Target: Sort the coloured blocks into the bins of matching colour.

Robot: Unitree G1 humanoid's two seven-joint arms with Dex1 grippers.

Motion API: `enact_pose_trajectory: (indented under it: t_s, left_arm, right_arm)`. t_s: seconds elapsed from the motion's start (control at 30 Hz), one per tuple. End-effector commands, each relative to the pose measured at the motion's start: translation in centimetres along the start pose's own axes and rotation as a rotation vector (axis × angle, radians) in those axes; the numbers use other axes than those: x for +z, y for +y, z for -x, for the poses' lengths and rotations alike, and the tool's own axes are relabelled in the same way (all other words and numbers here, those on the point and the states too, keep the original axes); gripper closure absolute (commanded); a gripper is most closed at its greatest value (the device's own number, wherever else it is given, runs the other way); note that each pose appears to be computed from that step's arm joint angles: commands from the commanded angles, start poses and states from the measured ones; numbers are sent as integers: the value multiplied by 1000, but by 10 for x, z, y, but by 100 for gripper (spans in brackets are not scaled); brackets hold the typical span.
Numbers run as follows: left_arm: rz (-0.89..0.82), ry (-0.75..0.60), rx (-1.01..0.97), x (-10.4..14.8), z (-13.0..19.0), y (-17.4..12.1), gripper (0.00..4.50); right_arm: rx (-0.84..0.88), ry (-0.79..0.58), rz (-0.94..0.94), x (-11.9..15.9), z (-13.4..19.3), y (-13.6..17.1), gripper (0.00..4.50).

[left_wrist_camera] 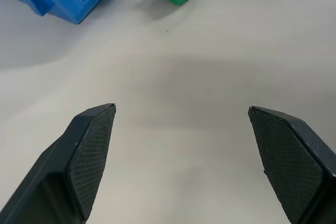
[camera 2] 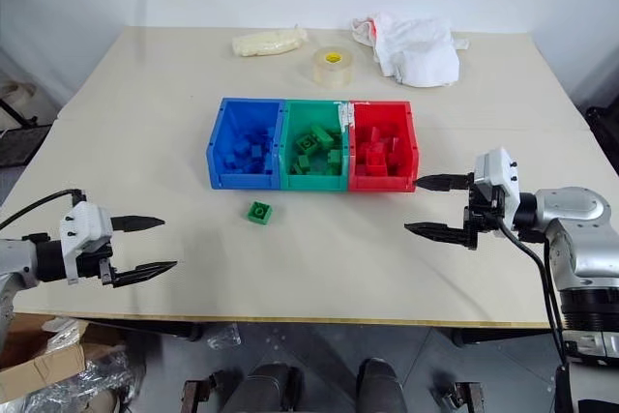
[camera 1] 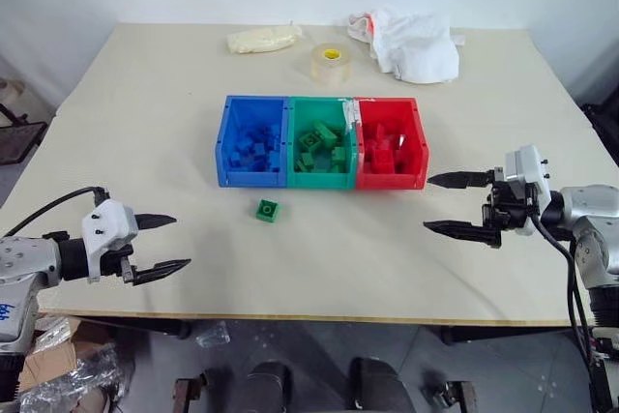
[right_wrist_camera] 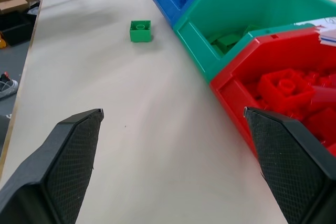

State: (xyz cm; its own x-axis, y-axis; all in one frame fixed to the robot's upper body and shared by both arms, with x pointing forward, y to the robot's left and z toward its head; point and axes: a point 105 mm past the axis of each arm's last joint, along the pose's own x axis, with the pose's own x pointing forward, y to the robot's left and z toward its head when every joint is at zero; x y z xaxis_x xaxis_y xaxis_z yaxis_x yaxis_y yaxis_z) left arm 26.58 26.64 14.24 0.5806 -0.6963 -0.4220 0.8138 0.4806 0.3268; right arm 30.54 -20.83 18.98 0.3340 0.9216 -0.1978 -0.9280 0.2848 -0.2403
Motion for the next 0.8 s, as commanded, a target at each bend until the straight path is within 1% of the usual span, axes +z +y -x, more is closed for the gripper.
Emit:
enact_pose_trajectory:
  t_s: [0.03, 0.17, 0.3, 0.47, 0.53, 0.67, 0.7, 0.73, 0.8]
  left_arm:
    - [-62, -82, 8, 22, -17, 0, 20]
    - [-86, -153, 10, 34, -56, -5, 20]
    - [-91, -193, 15, 41, -90, -9, 20]
    - [-93, -197, 14, 40, -120, -11, 20]
    - [-96, -165, 4, 35, -134, -14, 20]
    - [-119, -155, -33, 35, -149, -21, 20]
    - [-122, -176, -42, 39, -151, -22, 59]
    - [-122, -192, -46, 42, -152, -23, 80]
    - [-122, -214, -44, 49, -155, -21, 143]
  right_arm:
    - [12, -4, 45, 10, 2, -2, 0]
    - [21, 0, 52, 10, 2, 0, 0]
    - [18, -2, 57, 11, 2, 3, 0]
    - [0, -13, 49, 11, 4, 7, 0]
    - [-11, -10, 48, 10, 5, 9, 0]
    - [-33, -14, 47, 11, 8, 11, 0]
    - [-39, -15, 46, 12, 9, 11, 0]
    - [-42, -16, 45, 12, 9, 11, 0]
    - [-53, -19, 43, 12, 9, 12, 0]
